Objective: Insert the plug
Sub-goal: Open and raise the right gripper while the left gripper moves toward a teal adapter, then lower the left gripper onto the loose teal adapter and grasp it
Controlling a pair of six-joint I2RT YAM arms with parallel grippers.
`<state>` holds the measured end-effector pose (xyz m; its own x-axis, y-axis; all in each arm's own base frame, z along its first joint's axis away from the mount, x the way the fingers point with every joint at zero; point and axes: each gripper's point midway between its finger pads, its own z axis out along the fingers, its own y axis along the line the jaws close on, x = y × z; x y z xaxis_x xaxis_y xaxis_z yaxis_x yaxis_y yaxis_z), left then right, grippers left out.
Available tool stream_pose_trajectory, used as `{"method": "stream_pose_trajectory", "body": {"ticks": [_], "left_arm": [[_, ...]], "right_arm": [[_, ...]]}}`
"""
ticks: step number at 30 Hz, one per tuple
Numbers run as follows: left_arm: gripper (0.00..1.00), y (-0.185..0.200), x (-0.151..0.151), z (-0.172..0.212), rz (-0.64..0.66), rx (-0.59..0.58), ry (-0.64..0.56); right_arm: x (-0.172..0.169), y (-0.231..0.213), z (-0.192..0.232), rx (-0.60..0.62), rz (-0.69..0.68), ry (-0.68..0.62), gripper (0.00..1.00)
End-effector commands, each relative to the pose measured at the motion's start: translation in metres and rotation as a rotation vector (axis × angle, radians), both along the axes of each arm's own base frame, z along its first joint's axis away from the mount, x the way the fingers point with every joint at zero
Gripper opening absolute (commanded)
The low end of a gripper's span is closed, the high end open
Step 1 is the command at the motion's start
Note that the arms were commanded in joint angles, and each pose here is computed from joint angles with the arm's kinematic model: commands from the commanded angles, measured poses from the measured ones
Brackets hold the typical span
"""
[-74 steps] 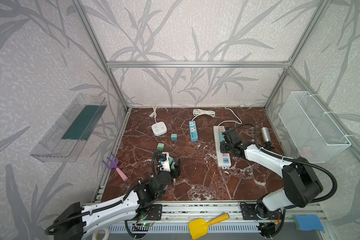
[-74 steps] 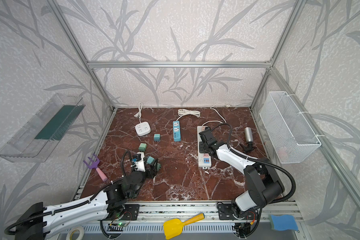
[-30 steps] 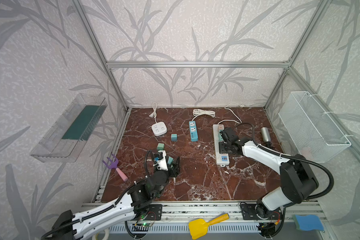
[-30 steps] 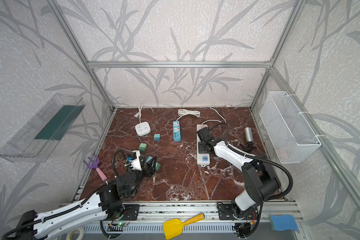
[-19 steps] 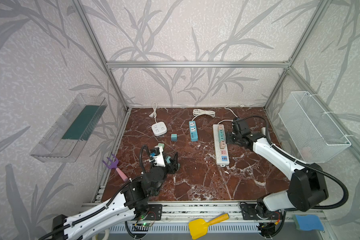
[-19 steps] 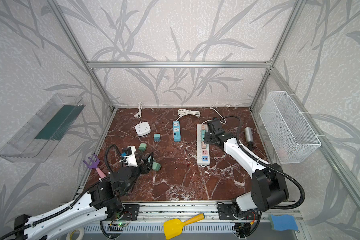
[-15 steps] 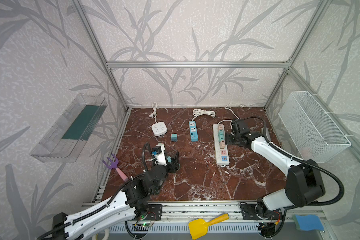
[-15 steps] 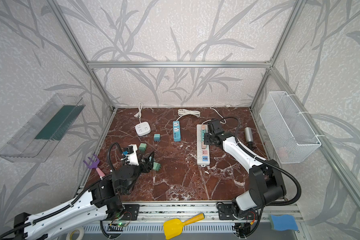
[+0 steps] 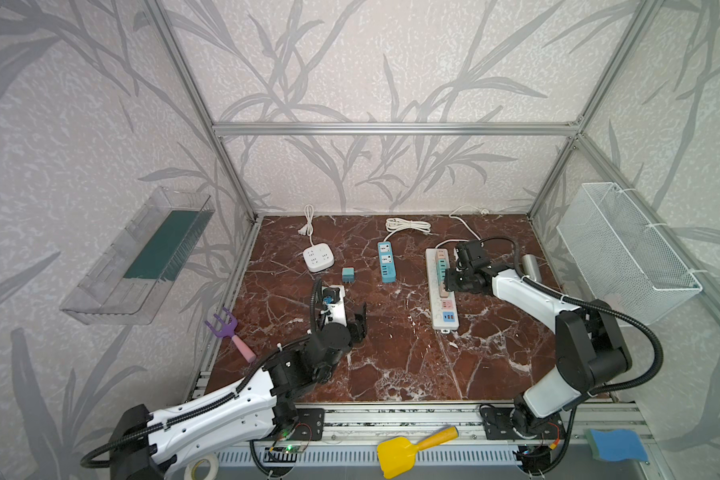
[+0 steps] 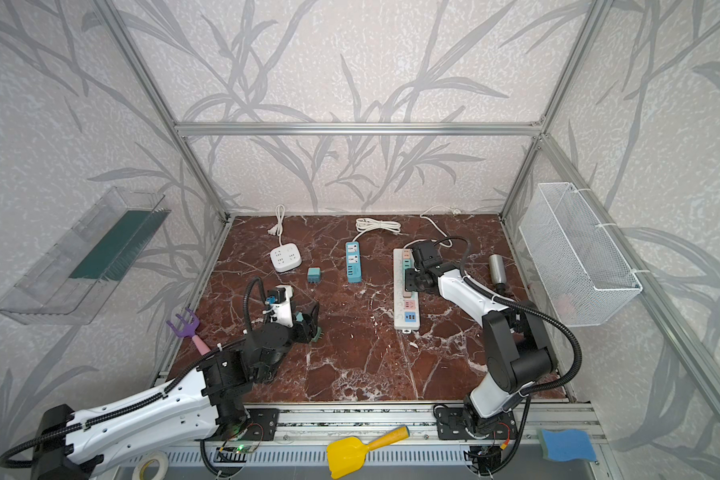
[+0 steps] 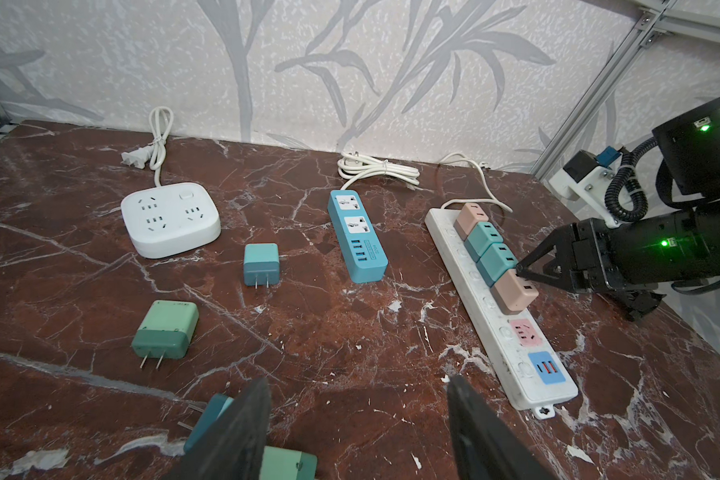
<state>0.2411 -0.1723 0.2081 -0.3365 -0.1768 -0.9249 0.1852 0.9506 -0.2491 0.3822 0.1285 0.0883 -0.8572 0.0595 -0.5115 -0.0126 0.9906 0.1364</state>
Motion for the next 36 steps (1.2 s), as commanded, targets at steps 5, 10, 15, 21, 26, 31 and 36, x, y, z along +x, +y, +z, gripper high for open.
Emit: {"method": "stream_pose_trajectory", "body": {"ticks": [5,10,15,21,26,31,36], "left_arm": [[0.72,0.004,0.019,0.013,0.051,0.000,0.034],[0.73,0.017,0.038,-0.033,0.106,0.006,0.276],[0.73,0.014,0.040,-0.066,0.099,0.121,0.388],[0.73,0.024,0.042,-0.089,0.178,0.053,0.521],[0.73,0.028,0.060,-0.089,0.196,0.065,0.597],[0.73,0.038,0.089,-0.087,0.204,0.143,0.634],[0.73,0.042,0.132,-0.099,0.182,0.194,0.683]], "right_arm": [[-0.011,-0.001,0.019,0.021,0.016,0.000,0.55],[-0.013,0.002,0.019,0.055,0.016,-0.035,0.56],[-0.025,0.003,-0.008,0.065,0.026,0.057,0.56],[-0.030,0.006,0.013,0.104,0.043,0.021,0.59],[-0.024,0.004,0.047,0.103,0.050,-0.050,0.65],[-0.014,-0.002,0.067,0.117,0.049,-0.088,0.67],[-0.008,-0.002,0.062,0.144,0.070,-0.108,0.68]]}}
